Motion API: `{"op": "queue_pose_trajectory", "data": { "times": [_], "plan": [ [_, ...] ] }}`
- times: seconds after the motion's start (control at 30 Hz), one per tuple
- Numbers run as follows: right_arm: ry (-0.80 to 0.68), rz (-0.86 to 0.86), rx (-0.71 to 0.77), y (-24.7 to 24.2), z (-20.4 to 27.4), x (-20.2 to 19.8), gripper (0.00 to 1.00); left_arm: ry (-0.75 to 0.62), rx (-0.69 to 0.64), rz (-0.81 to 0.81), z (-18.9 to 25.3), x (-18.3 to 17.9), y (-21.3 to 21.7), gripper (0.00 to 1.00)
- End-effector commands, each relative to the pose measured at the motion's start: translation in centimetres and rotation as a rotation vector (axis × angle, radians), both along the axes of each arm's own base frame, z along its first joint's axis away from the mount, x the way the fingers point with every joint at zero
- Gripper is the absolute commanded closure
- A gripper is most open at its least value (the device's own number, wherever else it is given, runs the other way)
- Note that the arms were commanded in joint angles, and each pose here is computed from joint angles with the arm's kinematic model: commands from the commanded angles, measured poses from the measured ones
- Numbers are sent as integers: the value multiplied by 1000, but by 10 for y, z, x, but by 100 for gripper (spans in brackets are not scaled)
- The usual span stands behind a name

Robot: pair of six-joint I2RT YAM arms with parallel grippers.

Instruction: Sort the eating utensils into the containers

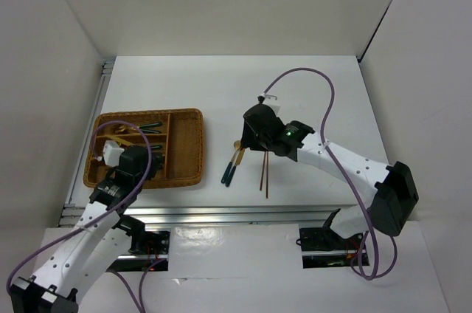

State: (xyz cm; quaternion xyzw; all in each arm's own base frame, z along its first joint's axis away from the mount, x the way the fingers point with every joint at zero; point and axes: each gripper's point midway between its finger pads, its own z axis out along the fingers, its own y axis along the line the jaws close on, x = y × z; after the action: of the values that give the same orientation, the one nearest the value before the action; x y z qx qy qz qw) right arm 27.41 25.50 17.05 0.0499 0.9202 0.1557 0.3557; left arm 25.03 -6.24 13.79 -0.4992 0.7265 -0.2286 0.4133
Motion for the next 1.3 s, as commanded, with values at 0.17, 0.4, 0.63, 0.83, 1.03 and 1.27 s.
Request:
{"op": "queue_pose_trajectory", "data": {
  "times": [0.17, 0.4, 0.63, 0.83, 1.03, 1.27],
  "plan": [
    [26, 58, 16, 20, -18, 12, 47, 237, 32, 382, -19, -27, 51, 72],
    [45, 72, -2, 25, -35, 14, 48, 336, 38, 433, -29, -27, 50, 63],
    [82, 110, 4, 32, -48, 10, 51, 303, 6, 446, -27, -29, 51, 50],
    [133, 127, -16, 33, -72, 4, 51, 192, 86, 280, 5, 2, 39, 49],
    [173, 124, -35, 38, -91, 6, 52, 90, 277, -179, 17, 40, -8, 56],
    [236, 109, -43, 42, -114, 3, 55, 9, 315, -433, 20, 57, -44, 54]
  ]
}}
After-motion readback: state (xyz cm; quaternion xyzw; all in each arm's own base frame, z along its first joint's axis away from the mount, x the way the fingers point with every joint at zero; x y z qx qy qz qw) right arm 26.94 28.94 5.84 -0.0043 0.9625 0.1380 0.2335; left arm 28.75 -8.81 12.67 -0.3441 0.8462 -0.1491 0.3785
